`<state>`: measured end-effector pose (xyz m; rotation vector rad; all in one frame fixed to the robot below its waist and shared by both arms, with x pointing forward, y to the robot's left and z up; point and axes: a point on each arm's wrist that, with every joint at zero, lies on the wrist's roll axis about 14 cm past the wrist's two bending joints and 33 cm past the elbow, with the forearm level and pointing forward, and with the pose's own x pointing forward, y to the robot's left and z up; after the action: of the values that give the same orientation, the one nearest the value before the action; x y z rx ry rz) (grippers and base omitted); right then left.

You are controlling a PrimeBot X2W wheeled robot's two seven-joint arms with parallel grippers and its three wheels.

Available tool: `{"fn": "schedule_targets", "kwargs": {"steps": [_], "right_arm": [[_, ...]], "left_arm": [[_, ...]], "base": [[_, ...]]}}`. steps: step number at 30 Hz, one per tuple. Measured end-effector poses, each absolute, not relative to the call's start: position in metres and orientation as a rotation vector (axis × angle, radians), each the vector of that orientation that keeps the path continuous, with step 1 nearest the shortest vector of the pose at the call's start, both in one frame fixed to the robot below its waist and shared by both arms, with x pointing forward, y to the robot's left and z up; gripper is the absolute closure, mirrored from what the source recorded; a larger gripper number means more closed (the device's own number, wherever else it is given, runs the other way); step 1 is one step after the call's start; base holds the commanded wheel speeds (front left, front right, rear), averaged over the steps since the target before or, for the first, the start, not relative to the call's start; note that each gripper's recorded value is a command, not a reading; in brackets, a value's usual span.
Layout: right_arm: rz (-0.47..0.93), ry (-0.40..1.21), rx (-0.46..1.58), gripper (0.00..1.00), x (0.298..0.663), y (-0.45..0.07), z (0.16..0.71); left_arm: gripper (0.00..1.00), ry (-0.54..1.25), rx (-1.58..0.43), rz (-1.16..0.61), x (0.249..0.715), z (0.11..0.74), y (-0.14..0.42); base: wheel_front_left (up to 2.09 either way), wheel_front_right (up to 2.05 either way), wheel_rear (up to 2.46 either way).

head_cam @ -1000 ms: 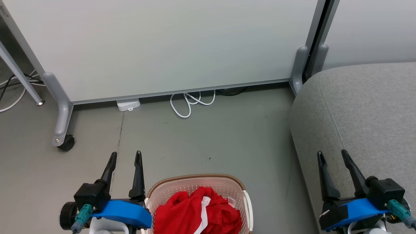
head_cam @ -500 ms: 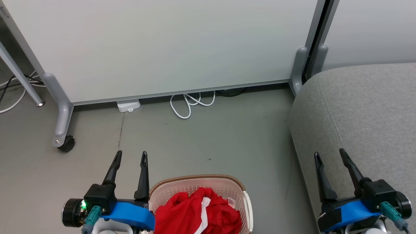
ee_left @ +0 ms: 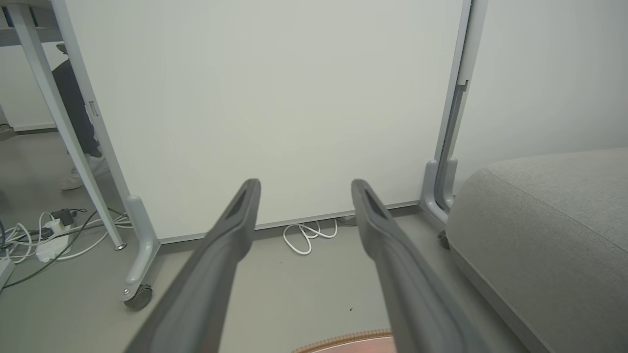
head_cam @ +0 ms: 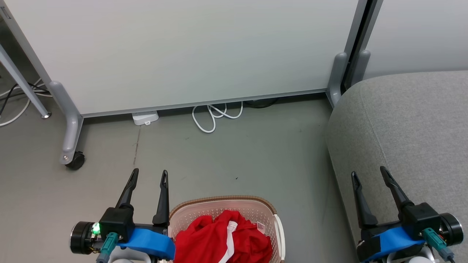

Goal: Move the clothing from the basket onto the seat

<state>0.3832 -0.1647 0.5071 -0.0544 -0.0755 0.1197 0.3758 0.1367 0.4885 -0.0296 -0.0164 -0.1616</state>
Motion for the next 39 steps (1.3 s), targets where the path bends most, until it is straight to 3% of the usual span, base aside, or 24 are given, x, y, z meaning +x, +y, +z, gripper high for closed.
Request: {"fn": "schedule_targets", "kwargs": {"steps": [16, 39], "right_arm": [[0.117, -0.084, -0.040, 0.00, 0.385, -0.165, 0.509], [-0.005, 0.043, -0.012, 0.00, 0.405, -0.209, 0.465]], "left_arm": [[0.00, 0.055, -0.074, -0.153, 0.382, 0.465, 0.134], [0.00, 0.640, -0.065, -0.313, 0.426, 0.268, 0.079]], "base": [[0.00, 0.00, 0.00], [0.00, 0.00, 0.00]]}}
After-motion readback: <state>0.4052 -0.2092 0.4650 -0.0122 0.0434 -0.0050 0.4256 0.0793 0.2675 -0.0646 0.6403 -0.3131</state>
